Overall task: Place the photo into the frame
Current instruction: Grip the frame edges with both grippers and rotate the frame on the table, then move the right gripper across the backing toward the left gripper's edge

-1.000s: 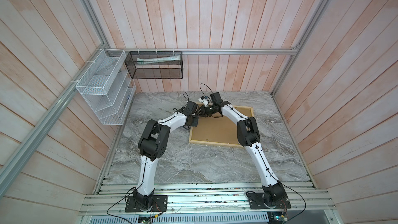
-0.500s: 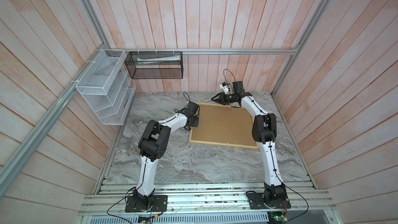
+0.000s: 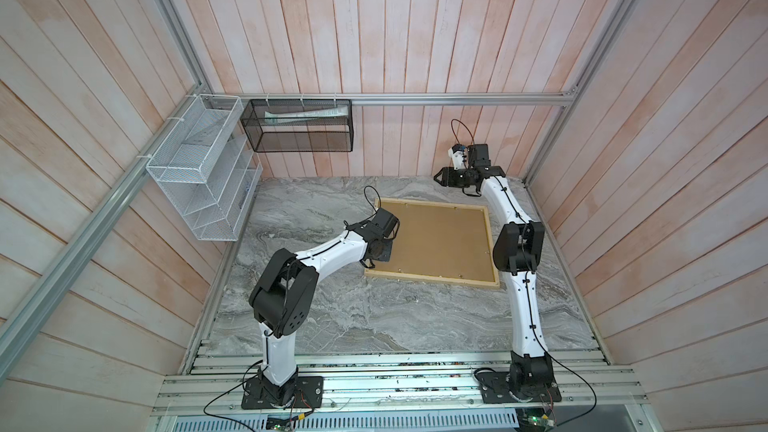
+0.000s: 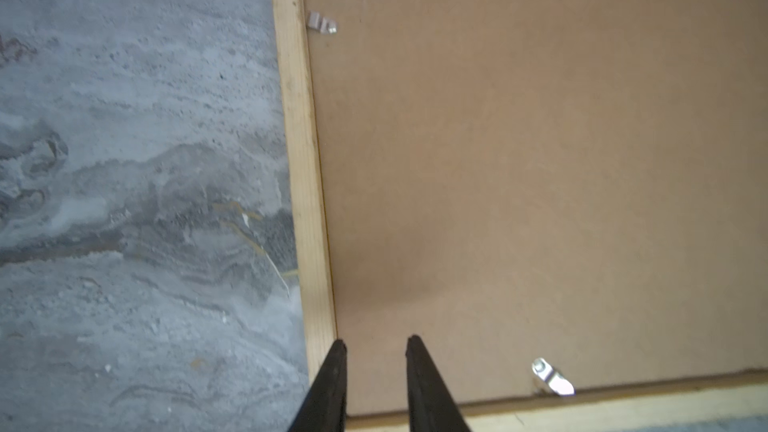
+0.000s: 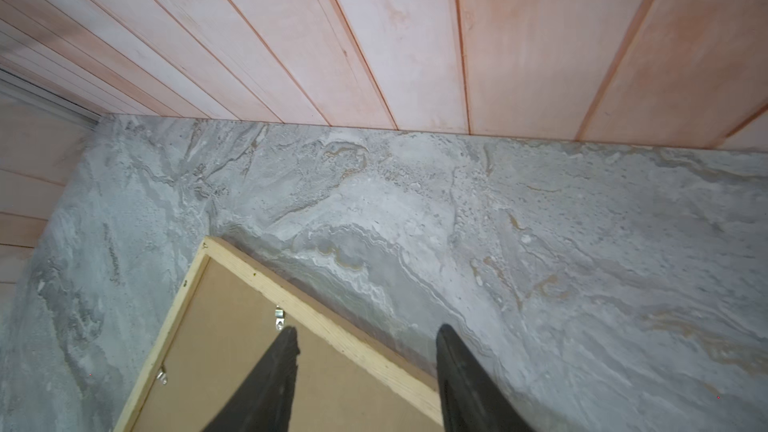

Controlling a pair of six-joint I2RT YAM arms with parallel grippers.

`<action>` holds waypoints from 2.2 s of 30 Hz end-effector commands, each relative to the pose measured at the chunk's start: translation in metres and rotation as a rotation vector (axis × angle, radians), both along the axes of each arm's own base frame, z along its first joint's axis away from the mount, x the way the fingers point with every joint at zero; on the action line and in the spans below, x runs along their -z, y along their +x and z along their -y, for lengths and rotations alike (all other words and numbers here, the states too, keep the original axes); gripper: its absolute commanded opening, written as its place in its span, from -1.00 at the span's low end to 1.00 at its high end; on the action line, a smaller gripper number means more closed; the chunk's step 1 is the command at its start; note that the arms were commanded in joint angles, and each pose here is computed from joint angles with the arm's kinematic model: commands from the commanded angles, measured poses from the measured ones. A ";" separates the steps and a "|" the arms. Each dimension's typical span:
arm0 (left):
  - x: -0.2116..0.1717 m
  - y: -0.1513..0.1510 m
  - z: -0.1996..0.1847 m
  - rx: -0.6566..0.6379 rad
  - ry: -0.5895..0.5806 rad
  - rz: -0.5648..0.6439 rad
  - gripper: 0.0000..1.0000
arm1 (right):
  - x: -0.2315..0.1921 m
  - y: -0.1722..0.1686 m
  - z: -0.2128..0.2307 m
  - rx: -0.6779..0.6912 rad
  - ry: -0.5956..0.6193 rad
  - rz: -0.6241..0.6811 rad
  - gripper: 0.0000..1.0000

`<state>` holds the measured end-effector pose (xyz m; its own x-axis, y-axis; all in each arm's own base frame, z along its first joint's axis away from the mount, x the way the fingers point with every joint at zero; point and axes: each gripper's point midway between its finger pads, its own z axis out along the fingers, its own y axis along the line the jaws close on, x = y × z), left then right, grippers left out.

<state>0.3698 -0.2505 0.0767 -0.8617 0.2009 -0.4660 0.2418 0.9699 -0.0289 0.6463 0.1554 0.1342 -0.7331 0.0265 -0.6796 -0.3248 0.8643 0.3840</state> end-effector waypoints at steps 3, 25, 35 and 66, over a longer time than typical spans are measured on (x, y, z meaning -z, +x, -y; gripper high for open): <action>0.011 -0.054 0.019 -0.024 -0.124 -0.116 -0.45 | 0.043 -0.006 0.028 0.022 -0.092 -0.086 0.15; 0.061 -0.057 0.028 -0.085 -0.146 -0.131 -0.47 | 0.120 -0.049 0.076 0.082 -0.009 -0.378 0.14; 0.078 0.001 -0.009 -0.137 -0.110 -0.067 -0.47 | 0.112 -0.091 0.088 0.105 0.108 -0.458 0.07; 0.025 0.059 -0.035 -0.095 -0.158 0.043 -0.36 | 0.000 -0.232 0.001 0.057 0.188 -0.232 0.04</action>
<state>0.4361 -0.2127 0.0322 -0.8646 0.0409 -0.5008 0.1379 0.9777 -0.1582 0.3968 0.1315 0.1353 -0.8587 0.2075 -0.4685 -0.1239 0.8031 0.5828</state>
